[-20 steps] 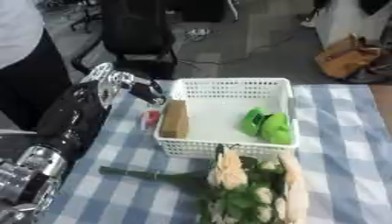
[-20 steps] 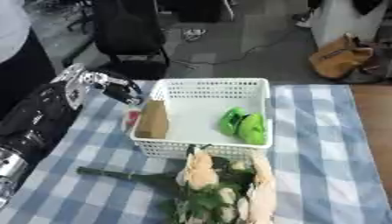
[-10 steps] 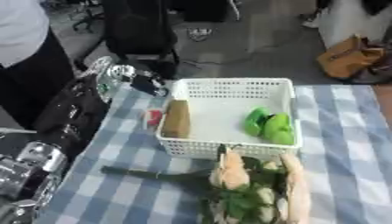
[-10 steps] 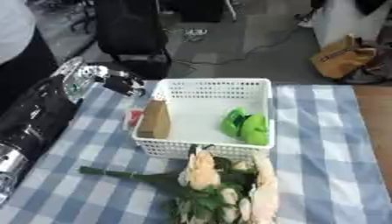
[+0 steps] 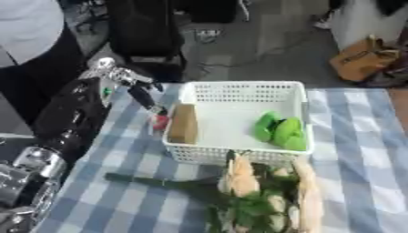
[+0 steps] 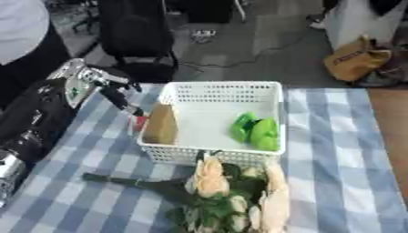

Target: Pick up objects on the table and place them in the box.

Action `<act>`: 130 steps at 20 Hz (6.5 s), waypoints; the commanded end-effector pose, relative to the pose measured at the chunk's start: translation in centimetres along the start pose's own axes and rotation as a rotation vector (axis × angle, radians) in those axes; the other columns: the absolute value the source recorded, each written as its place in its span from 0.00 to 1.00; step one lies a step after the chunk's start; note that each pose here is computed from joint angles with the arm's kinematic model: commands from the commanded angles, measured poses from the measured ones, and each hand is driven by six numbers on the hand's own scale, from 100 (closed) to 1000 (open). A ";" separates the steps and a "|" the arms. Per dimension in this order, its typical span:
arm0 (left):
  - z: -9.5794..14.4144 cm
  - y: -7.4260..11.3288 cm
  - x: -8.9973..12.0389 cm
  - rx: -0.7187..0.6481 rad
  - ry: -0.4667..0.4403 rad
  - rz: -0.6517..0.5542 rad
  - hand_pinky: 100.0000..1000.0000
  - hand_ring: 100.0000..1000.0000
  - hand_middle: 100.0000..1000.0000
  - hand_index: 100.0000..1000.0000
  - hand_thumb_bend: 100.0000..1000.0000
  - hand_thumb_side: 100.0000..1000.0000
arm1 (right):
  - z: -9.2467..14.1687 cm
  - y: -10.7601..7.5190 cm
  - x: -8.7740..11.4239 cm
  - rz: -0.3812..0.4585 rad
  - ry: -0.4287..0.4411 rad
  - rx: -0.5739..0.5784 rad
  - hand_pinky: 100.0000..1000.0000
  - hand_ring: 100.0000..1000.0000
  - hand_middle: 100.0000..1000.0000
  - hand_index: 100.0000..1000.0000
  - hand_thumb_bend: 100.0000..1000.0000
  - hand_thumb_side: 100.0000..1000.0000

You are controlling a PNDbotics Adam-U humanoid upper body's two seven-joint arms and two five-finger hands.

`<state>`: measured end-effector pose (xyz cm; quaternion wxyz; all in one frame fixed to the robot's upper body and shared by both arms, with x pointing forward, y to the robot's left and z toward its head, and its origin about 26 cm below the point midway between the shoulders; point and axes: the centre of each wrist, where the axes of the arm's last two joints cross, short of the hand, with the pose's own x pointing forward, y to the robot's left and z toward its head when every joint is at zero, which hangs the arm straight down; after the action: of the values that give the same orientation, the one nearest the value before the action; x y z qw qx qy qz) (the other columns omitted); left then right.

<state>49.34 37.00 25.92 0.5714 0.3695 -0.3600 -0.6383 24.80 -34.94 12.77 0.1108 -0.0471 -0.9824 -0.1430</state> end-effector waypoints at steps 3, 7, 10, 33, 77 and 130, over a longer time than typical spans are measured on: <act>1.2 0.7 -1.9 0.027 0.038 -0.007 1.00 1.00 1.00 1.00 0.50 0.53 | -0.8 0.3 0.1 -0.011 -0.027 0.036 0.64 0.73 0.57 0.60 0.00 0.97; 0.9 0.1 -1.9 0.012 0.033 -0.009 1.00 1.00 1.00 1.00 0.51 0.51 | -0.9 0.4 0.1 -0.016 -0.028 0.036 0.64 0.73 0.56 0.60 0.00 0.97; 0.7 -0.2 -1.9 -0.007 0.045 -0.026 1.00 1.00 1.00 1.00 0.54 0.48 | -0.9 0.4 0.0 -0.020 -0.028 0.036 0.64 0.73 0.56 0.60 0.00 0.97; -0.5 -2.1 -1.5 -0.025 0.089 -0.077 1.00 1.00 1.00 1.00 0.58 0.52 | -1.3 0.6 -0.1 -0.047 -0.035 0.035 0.64 0.73 0.56 0.59 0.00 0.97; -0.2 -3.0 -3.6 -0.068 0.235 0.014 0.99 1.00 1.00 1.00 0.59 0.50 | -2.1 1.6 -0.6 -0.094 -0.055 0.037 0.64 0.73 0.56 0.58 0.00 0.97; 0.4 -5.1 -6.7 0.146 0.320 0.177 0.93 1.00 1.00 1.00 0.45 0.57 | -1.2 3.2 -1.1 -0.089 -0.060 0.029 0.63 0.72 0.54 0.58 0.00 0.97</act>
<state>47.70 42.47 19.92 0.6474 0.4545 -0.3410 -0.5081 26.58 -32.44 13.94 0.0874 -0.0080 -0.9867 -0.1367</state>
